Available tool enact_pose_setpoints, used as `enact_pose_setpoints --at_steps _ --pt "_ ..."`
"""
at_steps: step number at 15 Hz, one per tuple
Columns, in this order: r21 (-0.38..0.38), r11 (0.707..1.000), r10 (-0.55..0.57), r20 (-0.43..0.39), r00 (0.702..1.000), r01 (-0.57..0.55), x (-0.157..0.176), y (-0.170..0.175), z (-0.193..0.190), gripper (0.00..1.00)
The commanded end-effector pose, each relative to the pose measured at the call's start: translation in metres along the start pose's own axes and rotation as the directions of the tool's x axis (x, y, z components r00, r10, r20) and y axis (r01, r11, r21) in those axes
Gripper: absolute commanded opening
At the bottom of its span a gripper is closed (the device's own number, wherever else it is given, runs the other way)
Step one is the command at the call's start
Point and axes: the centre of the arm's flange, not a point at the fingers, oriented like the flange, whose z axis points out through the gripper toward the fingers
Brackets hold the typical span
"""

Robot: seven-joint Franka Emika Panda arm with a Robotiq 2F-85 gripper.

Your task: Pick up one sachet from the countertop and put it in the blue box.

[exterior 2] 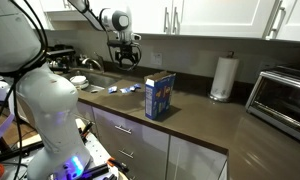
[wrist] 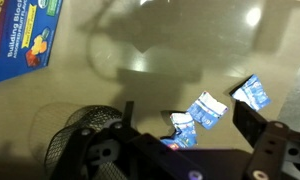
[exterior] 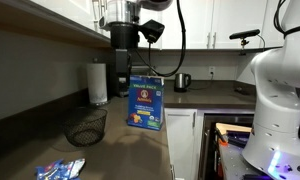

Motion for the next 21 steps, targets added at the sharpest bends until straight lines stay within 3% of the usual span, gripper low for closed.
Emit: enact_pose_setpoints --at_steps 1,4,8,17,21 --pt "0.0 1.0 0.002 0.0 1.0 -0.002 0.0 0.001 0.0 1.0" --pt "0.019 1.0 0.001 0.004 1.0 -0.001 -0.002 0.004 0.009 1.0" --pt "0.026 0.998 -0.052 -0.009 0.999 0.052 0.012 -0.013 0.05 1.0" --pt "0.07 0.973 -0.213 -0.112 0.971 0.222 0.081 -0.058 0.151 1.0" --pt "0.12 0.946 -0.292 -0.089 0.952 0.301 0.116 -0.069 0.174 1.0"
